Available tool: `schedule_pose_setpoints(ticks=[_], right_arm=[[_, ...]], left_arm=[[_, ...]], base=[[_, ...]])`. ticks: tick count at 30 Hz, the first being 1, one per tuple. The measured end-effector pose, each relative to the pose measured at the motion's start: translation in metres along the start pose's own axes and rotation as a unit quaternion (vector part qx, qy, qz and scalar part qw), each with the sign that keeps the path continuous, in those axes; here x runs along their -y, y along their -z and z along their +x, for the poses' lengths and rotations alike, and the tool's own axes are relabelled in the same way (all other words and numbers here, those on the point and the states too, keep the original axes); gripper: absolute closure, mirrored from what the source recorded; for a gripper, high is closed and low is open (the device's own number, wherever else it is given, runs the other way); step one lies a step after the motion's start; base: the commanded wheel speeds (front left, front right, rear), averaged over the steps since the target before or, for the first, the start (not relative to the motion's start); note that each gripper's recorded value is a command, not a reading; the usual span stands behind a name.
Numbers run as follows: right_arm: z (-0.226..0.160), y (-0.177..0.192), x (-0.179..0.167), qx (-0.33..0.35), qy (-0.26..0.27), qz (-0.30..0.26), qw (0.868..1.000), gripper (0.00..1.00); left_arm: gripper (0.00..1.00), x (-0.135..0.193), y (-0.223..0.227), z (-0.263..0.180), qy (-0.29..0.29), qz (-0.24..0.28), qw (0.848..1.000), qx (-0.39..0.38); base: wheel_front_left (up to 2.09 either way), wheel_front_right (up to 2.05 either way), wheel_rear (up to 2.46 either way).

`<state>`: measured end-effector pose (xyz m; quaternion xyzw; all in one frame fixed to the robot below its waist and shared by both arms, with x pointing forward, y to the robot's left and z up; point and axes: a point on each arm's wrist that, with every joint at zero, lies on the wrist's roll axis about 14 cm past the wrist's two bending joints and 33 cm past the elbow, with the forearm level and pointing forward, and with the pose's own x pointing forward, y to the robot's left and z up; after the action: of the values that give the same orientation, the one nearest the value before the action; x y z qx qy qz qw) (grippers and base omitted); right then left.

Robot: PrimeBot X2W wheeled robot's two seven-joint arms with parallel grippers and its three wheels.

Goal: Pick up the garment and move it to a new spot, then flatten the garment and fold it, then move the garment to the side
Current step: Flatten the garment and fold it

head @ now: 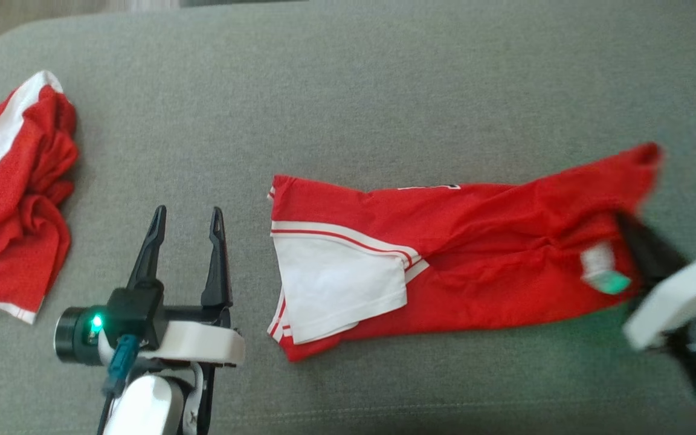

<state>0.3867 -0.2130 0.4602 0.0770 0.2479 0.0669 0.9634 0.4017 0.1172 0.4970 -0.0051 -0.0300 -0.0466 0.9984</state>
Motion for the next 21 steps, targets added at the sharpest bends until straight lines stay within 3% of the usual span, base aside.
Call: schedule_pose_setpoints(ticks=[5,11,16,21], right_arm=[[-0.002,0.005,-0.089,-0.021,-0.132,0.031,0.991,1.00],[0.005,0.009,-0.190,-0.046,-0.277,0.086,0.956,1.00],[0.018,0.033,-0.238,-0.093,-0.334,0.110,0.931,1.00],[0.036,0.054,-0.256,-0.119,-0.349,0.126,0.921,1.00]], left_arm=[[0.00,0.002,-0.007,-0.002,0.004,0.002,1.000,0.010],[0.00,-0.002,-0.007,-0.004,-0.001,0.003,1.000,0.008],[0.00,-0.007,0.001,-0.006,-0.009,0.005,1.000,-0.004],[0.00,-0.010,0.009,-0.004,-0.013,0.004,1.000,-0.016]], base=[[0.00,0.00,0.00],[0.00,0.00,0.00],[0.00,0.00,0.00],[0.00,0.00,0.00]])
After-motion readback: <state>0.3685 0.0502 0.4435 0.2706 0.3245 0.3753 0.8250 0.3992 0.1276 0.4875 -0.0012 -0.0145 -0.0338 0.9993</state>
